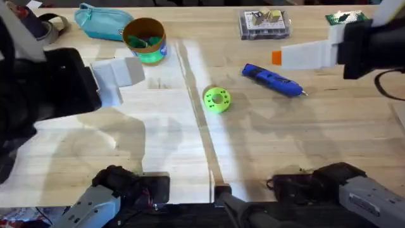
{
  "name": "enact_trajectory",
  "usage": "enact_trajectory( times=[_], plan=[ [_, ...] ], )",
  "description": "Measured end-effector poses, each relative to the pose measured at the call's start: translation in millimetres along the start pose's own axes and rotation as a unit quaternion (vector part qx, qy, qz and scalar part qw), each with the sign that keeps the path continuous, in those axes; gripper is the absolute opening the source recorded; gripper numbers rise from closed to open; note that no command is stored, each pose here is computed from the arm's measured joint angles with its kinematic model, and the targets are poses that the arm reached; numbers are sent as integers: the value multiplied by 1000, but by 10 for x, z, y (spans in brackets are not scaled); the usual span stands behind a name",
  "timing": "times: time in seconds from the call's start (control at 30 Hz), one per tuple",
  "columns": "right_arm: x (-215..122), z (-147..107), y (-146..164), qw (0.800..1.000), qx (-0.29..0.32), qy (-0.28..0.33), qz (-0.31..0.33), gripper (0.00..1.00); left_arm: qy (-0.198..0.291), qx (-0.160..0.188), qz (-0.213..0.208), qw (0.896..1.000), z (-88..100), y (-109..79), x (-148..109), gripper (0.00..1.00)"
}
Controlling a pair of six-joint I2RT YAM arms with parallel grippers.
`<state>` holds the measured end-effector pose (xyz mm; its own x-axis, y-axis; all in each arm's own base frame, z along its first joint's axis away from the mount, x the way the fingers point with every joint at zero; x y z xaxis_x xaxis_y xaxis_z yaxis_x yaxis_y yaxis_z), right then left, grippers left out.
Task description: Pick up the gripper from the table and insert it into the empty holder that is missing its gripper. Then pick up a screw, insert it into the mounting hole, and use the screwdriver to tighten it. Finally, clean up the table by picking up the vegetable and placing it into the bucket.
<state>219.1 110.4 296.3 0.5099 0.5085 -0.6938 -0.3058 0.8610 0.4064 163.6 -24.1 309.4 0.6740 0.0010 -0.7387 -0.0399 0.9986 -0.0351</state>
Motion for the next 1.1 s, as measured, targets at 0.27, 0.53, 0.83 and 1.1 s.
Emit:
enact_trajectory(
  times=[0.27, 0.53, 0.83, 1.1],
  plan=[
    [0, 0, 0, 1000, 0, 0, 0, 987, 0, 0, 0, 1000, 0, 0, 0, 991],
    [0, 0, 0, 1000, 0, 0, 0, 987, 0, 0, 0, 1000, 0, 0, 0, 991],
    [0, 0, 0, 1000, 0, 0, 0, 987, 0, 0, 0, 1000, 0, 0, 0, 991],
    [0, 0, 0, 1000, 0, 0, 0, 987, 0, 0, 0, 1000, 0, 0, 0, 991]
  ],
)
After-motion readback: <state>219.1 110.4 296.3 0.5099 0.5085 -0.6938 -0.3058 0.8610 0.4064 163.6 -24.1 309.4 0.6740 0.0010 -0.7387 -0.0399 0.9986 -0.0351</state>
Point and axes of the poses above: each hand's point on the last joint's axis, 136 mm out from that joint toward the fingers, its own x axis out along the fingers, its own y axis along the line the jaws close on, z = x × y, the point moved 2 cm from there along -x, back along the fingers, and after that the axes turned 8 degrees about x, right-handed, at the moved point
